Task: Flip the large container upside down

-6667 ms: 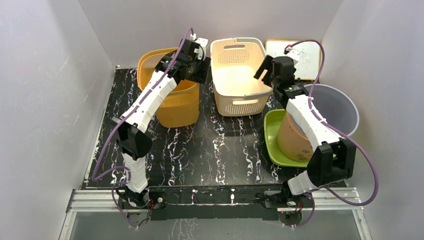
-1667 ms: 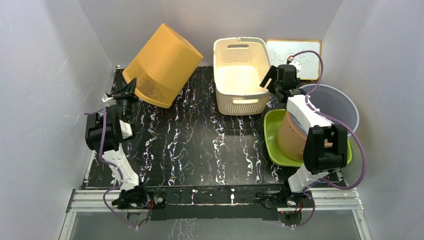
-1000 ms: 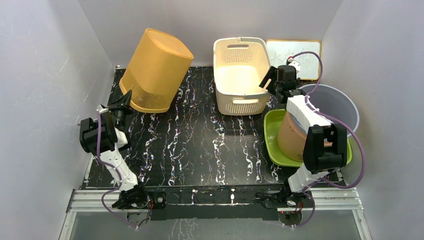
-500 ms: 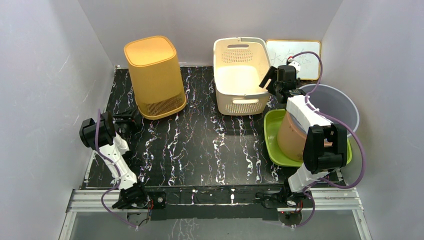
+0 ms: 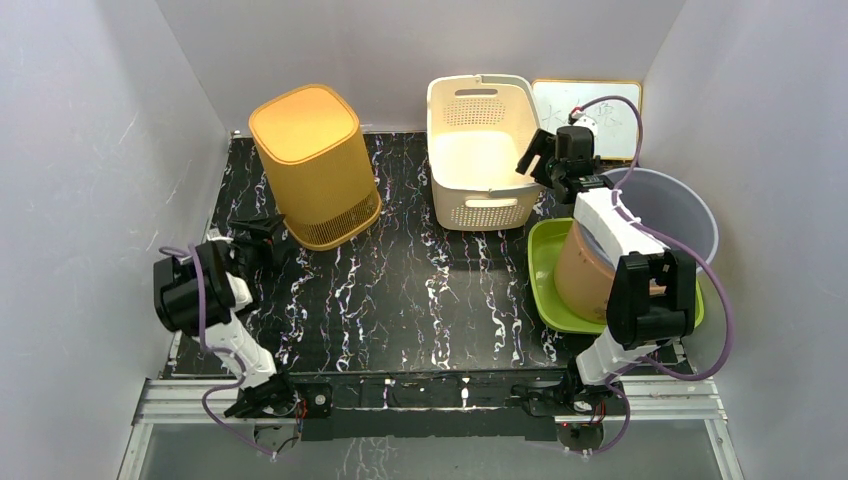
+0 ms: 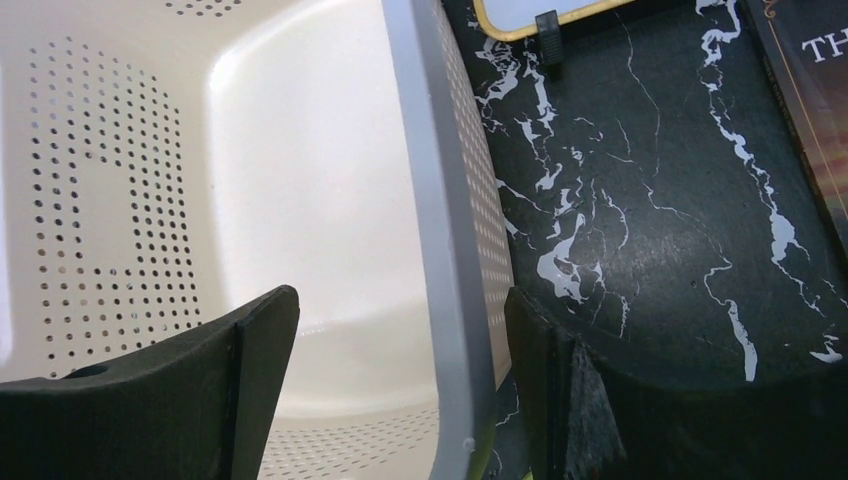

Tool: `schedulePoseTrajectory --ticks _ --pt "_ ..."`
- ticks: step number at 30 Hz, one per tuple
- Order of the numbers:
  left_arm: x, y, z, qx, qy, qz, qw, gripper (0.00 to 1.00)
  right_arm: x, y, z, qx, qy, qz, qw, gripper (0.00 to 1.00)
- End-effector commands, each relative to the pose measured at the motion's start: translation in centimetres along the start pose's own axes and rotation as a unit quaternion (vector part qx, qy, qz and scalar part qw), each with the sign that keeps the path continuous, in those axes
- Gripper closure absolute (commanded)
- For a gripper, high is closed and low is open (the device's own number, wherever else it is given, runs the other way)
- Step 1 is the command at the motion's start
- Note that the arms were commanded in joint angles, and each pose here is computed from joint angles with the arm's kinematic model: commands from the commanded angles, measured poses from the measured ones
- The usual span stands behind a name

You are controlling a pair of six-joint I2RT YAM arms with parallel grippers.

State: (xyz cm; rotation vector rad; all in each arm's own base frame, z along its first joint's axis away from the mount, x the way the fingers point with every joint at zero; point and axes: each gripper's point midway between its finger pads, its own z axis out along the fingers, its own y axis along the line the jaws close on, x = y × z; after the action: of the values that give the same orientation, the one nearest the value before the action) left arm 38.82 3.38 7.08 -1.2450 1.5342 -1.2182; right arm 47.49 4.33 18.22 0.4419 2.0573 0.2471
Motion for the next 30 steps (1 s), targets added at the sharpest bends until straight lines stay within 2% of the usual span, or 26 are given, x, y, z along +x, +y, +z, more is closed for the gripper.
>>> schedulePoseTrajectory --ticks 1,4,6,12,16,19,24,28,30 --pt "-0.5 1.9 -1.6 -0.123 0.006 0.092 0.988 0.16 -4.5 3.6 -2.5 -0.057 -0.049 -0.023 0.997 0.26" --pt "-2.4 1.0 -3.3 -0.204 -0.029 0.136 0.969 0.13 -4.5 5.7 -2.9 -0.079 -0.043 -0.045 0.995 0.26" --pt "-3.2 -0.7 -4.3 -0.23 -0.04 0.164 0.958 0.12 -4.5 7.6 -3.2 -0.096 -0.041 -0.063 0.993 0.26" --pt "-5.0 -7.4 -6.3 -0.241 -0.056 0.256 0.934 0.13 -2.2 16.3 -4.9 -0.179 -0.014 -0.132 0.975 0.27" --pt "-4.9 -11.2 -7.3 -0.219 -0.052 0.308 0.924 0.13 -0.2 21.5 -6.9 -0.22 -0.011 -0.172 0.96 0.27" --pt "-4.7 -13.0 -7.6 -0.207 -0.04 0.334 0.918 0.13 -0.1 21.6 -7.1 -0.203 -0.018 -0.164 0.965 0.27" --pt "-4.1 -15.1 -8.1 -0.184 -0.032 0.36 0.914 0.13 -0.8 17.6 -7.2 -0.12 -0.049 -0.154 0.98 0.25" --pt "-3.7 -18.5 -8.3 -0.141 -0.037 0.374 0.916 0.13 -1.4 17.6 -8.7 -0.135 -0.059 -0.153 0.977 0.25" --pt "-2.7 -21.0 -8.3 -0.093 -0.033 0.381 0.919 0.13 -2.0 18.2 -9.5 -0.15 -0.065 -0.152 0.975 0.25"
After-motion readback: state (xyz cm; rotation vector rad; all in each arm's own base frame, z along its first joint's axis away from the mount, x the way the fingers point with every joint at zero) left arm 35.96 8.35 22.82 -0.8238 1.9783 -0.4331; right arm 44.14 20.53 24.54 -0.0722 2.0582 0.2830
